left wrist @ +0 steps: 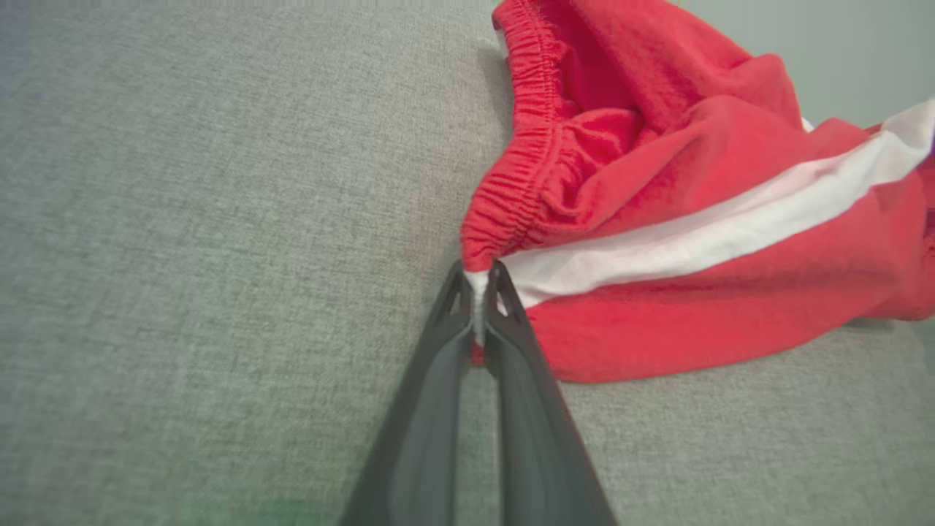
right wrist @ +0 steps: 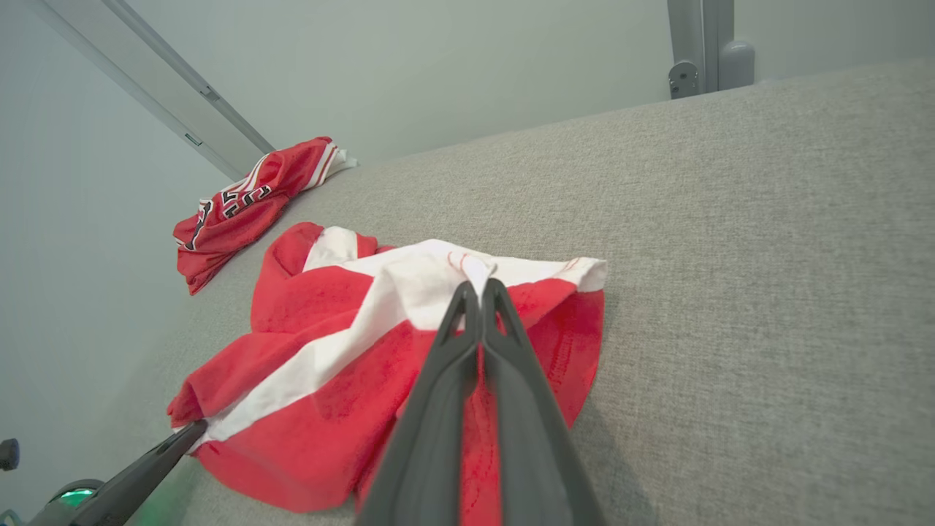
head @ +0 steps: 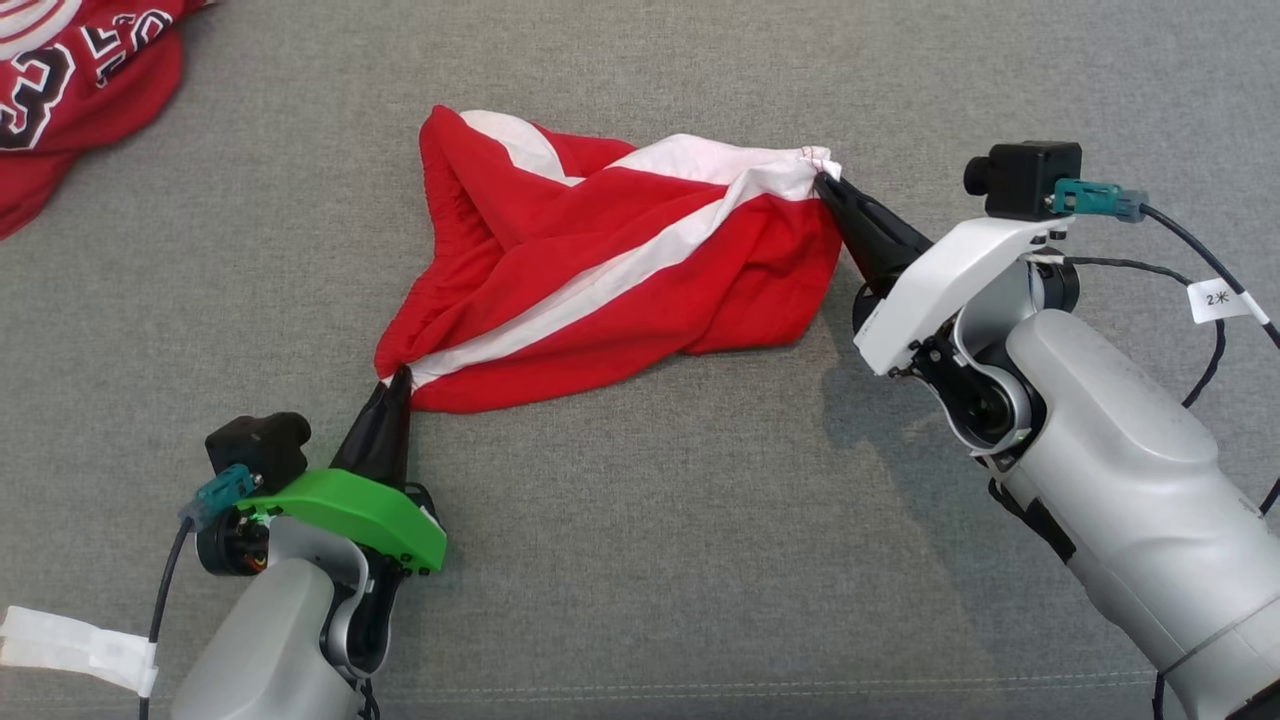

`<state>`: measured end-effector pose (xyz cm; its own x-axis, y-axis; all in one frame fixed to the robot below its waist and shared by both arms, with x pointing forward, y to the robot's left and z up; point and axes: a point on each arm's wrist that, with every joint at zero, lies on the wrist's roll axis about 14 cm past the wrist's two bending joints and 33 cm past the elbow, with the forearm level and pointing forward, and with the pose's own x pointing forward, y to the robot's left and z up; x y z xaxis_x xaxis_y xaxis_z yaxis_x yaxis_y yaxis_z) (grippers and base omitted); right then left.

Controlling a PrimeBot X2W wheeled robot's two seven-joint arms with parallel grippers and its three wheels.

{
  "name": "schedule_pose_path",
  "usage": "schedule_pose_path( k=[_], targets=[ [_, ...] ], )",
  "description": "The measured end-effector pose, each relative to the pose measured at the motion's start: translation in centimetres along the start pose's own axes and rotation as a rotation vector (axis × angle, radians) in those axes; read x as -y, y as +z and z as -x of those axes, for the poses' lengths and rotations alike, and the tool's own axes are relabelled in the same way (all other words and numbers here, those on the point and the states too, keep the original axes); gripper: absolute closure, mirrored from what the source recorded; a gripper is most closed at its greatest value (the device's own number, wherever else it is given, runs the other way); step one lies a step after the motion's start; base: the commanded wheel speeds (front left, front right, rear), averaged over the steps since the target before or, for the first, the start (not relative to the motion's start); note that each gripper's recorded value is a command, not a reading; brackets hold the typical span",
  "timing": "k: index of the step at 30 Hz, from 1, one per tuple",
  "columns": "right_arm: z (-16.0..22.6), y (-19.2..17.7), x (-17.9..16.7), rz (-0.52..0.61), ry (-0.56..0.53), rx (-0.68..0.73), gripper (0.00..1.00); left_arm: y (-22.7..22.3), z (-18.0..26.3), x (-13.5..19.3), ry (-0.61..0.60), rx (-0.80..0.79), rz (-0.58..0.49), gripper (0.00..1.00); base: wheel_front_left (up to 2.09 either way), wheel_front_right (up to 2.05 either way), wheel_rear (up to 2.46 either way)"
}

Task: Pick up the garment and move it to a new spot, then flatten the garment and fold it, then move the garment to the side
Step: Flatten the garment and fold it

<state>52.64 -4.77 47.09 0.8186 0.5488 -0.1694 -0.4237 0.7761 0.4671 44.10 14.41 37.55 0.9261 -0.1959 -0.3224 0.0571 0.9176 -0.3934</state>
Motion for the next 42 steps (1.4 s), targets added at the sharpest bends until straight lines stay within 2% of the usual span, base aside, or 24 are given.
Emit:
schedule_pose_path(
  k=[4,8,15,20,29,34,39,42],
  targets=[
    [0.3,0.7,-0.4,0.005,0.007,0.038,1.00,0.9,0.0,0.6,-0.012,0.031,0.029,1.00,0.00,0.00,0.00],
    [1.1,2.3,-0.8,0.018,0.015,0.100,1.00,2.7,-0.1,1.8,-0.032,0.103,0.151,1.00,0.00,0.00,0.00],
    [4.0,6.0,-1.5,0.037,0.037,0.250,1.00,7.5,0.6,5.2,-0.144,0.251,0.283,1.00,0.00,0.00,0.00],
    [6.8,8.5,-2.0,0.049,0.048,0.350,1.00,11.0,2.1,8.4,-0.256,0.342,0.320,1.00,0.00,0.00,0.00],
    [13.8,12.6,-2.5,0.060,0.027,0.552,1.00,16.0,6.9,12.8,-0.402,0.458,0.340,1.00,0.00,0.00,0.00],
    [18.4,14.8,-3.0,0.111,0.002,0.671,1.00,18.6,10.3,15.4,-0.499,0.502,0.331,1.00,0.00,0.00,0.00],
    [23.6,17.6,-4.6,0.191,-0.018,0.800,1.00,21.4,14.0,18.5,-0.627,0.542,0.263,1.00,0.00,0.00,0.00],
    [25.2,18.7,-5.5,0.221,-0.023,0.838,1.00,22.1,14.8,19.8,-0.675,0.534,0.226,1.00,0.00,0.00,0.00]
  ],
)
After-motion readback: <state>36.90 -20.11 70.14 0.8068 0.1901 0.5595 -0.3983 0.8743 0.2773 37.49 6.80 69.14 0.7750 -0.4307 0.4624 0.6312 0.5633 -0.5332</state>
